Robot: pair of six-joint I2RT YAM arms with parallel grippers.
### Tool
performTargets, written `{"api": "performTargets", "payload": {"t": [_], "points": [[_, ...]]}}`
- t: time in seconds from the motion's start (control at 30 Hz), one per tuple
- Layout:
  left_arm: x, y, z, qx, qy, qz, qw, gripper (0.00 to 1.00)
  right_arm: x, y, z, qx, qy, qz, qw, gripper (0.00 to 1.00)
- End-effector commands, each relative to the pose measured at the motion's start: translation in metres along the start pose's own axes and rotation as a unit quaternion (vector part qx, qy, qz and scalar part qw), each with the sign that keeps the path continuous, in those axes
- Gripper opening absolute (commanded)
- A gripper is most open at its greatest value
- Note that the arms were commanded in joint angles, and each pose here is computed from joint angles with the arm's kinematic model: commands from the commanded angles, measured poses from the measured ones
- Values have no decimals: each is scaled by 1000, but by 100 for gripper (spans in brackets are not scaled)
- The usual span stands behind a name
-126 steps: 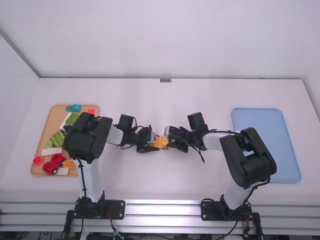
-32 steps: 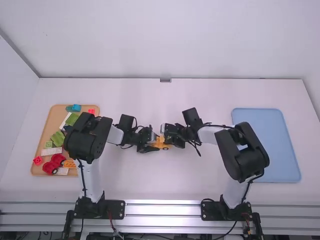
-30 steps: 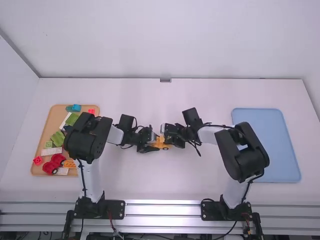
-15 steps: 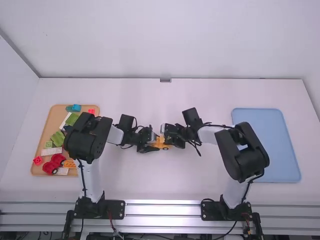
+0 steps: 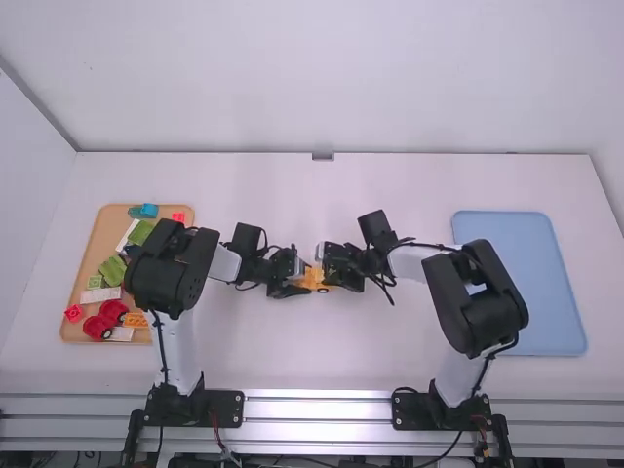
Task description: Assemble lego blocks to make yellow taxi
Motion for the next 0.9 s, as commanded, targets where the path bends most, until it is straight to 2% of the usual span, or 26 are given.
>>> {"api": "performTargets", "payload": {"t": [0.0, 0.23, 0.3, 0.57, 0.7, 0.8, 0.87], "points": [[3, 8, 0, -2, 0, 16, 1000, 50, 1, 10, 5, 10, -2, 20, 1000, 6], [3, 8, 0, -3, 0, 16, 1000, 50, 0, 9, 4, 11, -4, 12, 1000, 7], [3, 8, 0, -3, 0, 16, 1000, 50, 0, 7, 6, 11, -9, 6, 1000, 12], [3, 8, 0, -2, 1, 15, 1000, 50, 0, 6, 5, 9, -9, 3, 1000, 16], [3, 8, 0, -2, 0, 15, 1000, 50, 0, 5, 5, 7, -7, 2, 1000, 27], [3, 8, 0, -2, 0, 15, 1000, 50, 0, 5, 4, 6, -7, 1, 1000, 31], [3, 8, 0, -2, 0, 15, 1000, 50, 0, 4, 4, 7, -6, 0, 1000, 40]]}}
Point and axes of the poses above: each hand's point on the last joint's axis, 136 mm out from that joint toward the fingers, its own x axis out along the fingers, its own z axis along the line the jaws close on, y = z × x, the point moved 2 cm from there along -x, back along the fingers, and after that the axes turned 11 degrees about x, right-handed, at the moved point
